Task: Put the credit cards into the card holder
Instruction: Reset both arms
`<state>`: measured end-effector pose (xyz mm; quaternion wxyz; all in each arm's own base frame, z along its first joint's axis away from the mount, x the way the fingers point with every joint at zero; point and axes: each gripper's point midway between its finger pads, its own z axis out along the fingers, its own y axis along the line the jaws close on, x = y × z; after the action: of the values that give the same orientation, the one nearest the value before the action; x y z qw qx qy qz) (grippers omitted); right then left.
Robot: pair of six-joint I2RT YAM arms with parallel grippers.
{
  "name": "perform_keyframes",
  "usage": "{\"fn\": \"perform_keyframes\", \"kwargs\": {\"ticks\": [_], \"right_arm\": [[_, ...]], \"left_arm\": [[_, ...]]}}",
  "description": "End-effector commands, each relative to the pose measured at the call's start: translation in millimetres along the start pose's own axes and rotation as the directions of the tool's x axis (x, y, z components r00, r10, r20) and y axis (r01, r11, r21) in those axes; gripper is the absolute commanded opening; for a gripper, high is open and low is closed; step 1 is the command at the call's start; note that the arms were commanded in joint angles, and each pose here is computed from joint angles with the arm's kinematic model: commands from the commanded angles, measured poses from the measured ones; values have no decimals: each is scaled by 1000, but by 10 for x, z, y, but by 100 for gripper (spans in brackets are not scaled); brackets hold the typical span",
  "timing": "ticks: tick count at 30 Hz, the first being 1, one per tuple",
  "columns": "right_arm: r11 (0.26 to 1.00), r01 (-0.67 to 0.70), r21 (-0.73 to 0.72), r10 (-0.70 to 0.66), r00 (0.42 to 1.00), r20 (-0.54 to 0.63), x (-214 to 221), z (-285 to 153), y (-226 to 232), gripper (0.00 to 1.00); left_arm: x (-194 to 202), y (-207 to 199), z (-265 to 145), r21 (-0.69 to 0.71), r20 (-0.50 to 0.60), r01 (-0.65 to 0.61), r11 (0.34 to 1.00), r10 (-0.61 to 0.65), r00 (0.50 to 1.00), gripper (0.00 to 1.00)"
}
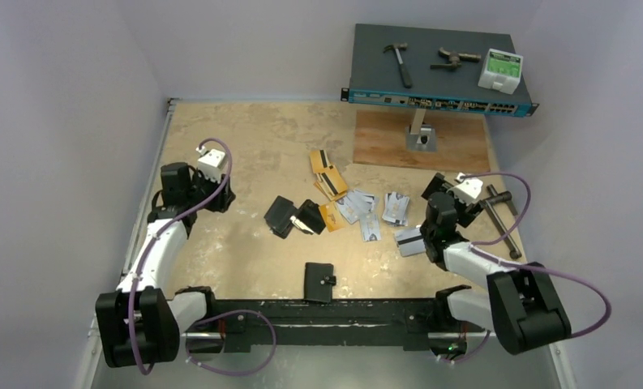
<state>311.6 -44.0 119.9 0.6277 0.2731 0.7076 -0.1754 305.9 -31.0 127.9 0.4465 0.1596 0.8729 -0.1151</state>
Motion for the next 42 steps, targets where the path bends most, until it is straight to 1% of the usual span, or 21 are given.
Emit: {"fn": "perform_keyframes", "kwargs": {"ticks": [1,5,8,11,12,13,15,17,19,21,22,23,24,25,26,28,30,32,33,35,42], "right_arm": [[991,-95,-90,103,991,81,-272,241,204,99],[990,-86,-107,97,991,96,-340,430,229,99],[983,-101,-151,115,990,87,-348,544,290,99],[979,-118,-165,137,984,112,-317,569,302,99],[978,-82,-190,106,987,121,-312,561,338,99],[967,-34,-251,68,989,128,-300,534,433,99],[929,16,-371,45,987,154,-246,447,605,99],[928,22,-373,51,982,184,-253,401,560,99],[928,11,-371,65,980,190,-248,373,529,99],[945,3,-327,49,987,151,-198,482,527,99],[949,10,-314,37,989,145,-199,516,546,99],[948,13,-317,37,988,151,-207,508,548,99],[949,12,-315,39,987,154,-209,509,543,99],[949,11,-316,41,987,157,-218,506,543,99],[948,9,-317,43,987,157,-220,501,541,99],[948,10,-319,41,987,154,-218,496,542,99],[948,11,-319,40,987,154,-217,497,543,99],[948,12,-318,38,988,151,-217,499,544,99],[948,11,-317,37,988,147,-208,497,540,99],[948,10,-319,41,988,151,-220,486,539,99],[947,6,-321,51,985,167,-238,484,536,99]], "left_arm": [[-388,155,211,-32,212,-31,999,37,977,42],[-292,254,400,-55,233,-28,998,41,972,42],[-284,284,466,-70,286,-22,997,42,957,42],[-358,306,466,-82,334,-8,997,35,942,42],[-381,302,461,-83,354,-9,997,38,935,42],[-404,298,458,-83,372,-7,997,37,927,42],[-435,319,469,-89,405,16,996,21,914,42],[-434,350,533,-99,449,12,995,34,893,44],[-577,307,488,-96,484,-11,995,57,873,44],[-497,266,528,-84,468,-9,996,48,883,44],[-380,308,544,-115,427,-8,993,57,902,60],[-372,306,527,-131,448,-15,991,73,891,78],[-334,279,506,-142,482,-39,989,104,870,90],[-310,188,467,-141,542,-70,988,136,829,94],[-266,133,399,-153,564,-82,985,156,811,96],[-214,108,392,-167,543,-97,981,174,821,98],[-287,160,438,-164,547,-69,984,149,824,99],[-259,204,495,-161,496,-51,986,125,859,100],[-298,231,526,-156,484,-41,987,113,868,100],[-327,290,526,-157,493,-14,988,91,865,100],[-319,286,535,-151,486,-17,988,90,869,100]]}}
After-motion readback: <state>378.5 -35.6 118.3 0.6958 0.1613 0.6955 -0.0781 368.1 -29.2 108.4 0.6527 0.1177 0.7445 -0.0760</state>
